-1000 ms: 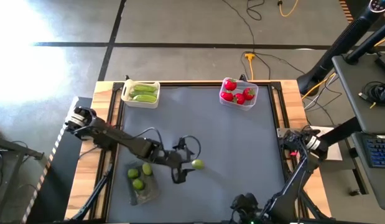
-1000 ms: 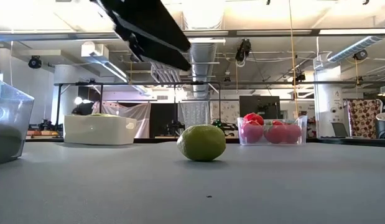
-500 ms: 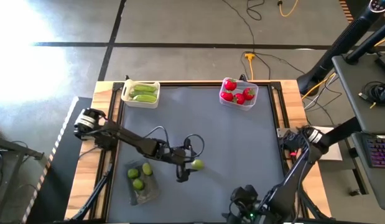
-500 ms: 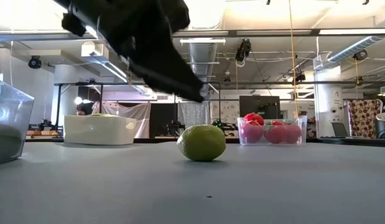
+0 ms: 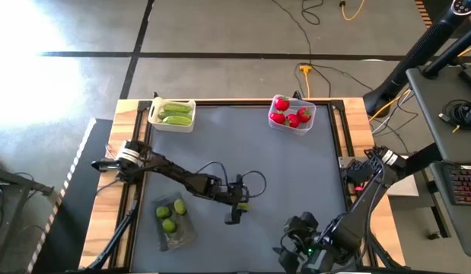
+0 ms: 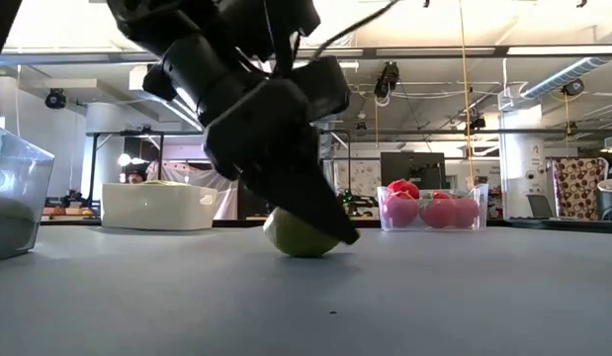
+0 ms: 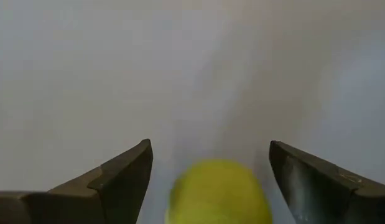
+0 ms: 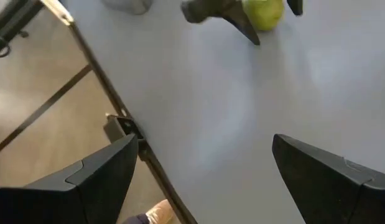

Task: Sort produce into baskets
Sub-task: Put the lime into the black bin

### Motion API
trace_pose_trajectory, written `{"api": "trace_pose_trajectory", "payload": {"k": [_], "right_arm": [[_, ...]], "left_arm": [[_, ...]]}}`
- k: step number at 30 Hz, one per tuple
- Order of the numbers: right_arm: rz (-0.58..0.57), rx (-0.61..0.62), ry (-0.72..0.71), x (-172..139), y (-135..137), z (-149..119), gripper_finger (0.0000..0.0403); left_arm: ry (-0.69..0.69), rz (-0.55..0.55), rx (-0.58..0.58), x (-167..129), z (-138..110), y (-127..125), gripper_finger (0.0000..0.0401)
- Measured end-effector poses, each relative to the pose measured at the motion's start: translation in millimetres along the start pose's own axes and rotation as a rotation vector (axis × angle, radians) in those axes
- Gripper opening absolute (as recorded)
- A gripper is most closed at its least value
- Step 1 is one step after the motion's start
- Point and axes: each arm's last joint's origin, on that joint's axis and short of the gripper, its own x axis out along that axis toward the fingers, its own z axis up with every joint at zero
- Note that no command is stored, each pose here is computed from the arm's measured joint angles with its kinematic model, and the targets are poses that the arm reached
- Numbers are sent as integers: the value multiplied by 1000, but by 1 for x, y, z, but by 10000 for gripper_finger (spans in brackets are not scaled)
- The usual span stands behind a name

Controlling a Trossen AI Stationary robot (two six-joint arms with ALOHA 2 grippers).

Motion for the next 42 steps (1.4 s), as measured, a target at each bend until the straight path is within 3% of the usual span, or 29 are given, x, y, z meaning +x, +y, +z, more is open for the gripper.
{"api": "trace_pose_trajectory", "payload": {"k": [4, 10, 14, 19, 24, 28, 35, 42], "right_arm": [[-2, -37, -2, -2, -2, 7, 364], [-37, -117, -18, -12, -13, 31, 364], [-50, -194, -43, -19, -24, 59, 364], [-34, -284, -110, -19, -33, 102, 364], [32, -389, -197, -8, -33, 141, 364], [105, -446, -206, 8, -32, 163, 364], [108, -484, -166, 32, -35, 175, 364], [146, -485, -117, 38, -34, 173, 364]], "left_arm": [[88, 19, 3, 3, -1, -2, 268], [148, 18, -22, -15, 1, -8, 168], [135, -5, -42, -47, 14, -20, 168], [47, -28, -86, -115, 31, -50, 167], [91, 47, -162, -178, 12, -80, 167], [166, 56, -285, -209, -17, -104, 167], [246, 88, -435, -207, -61, -134, 167], [303, 224, -411, -180, -88, -123, 166]]}}
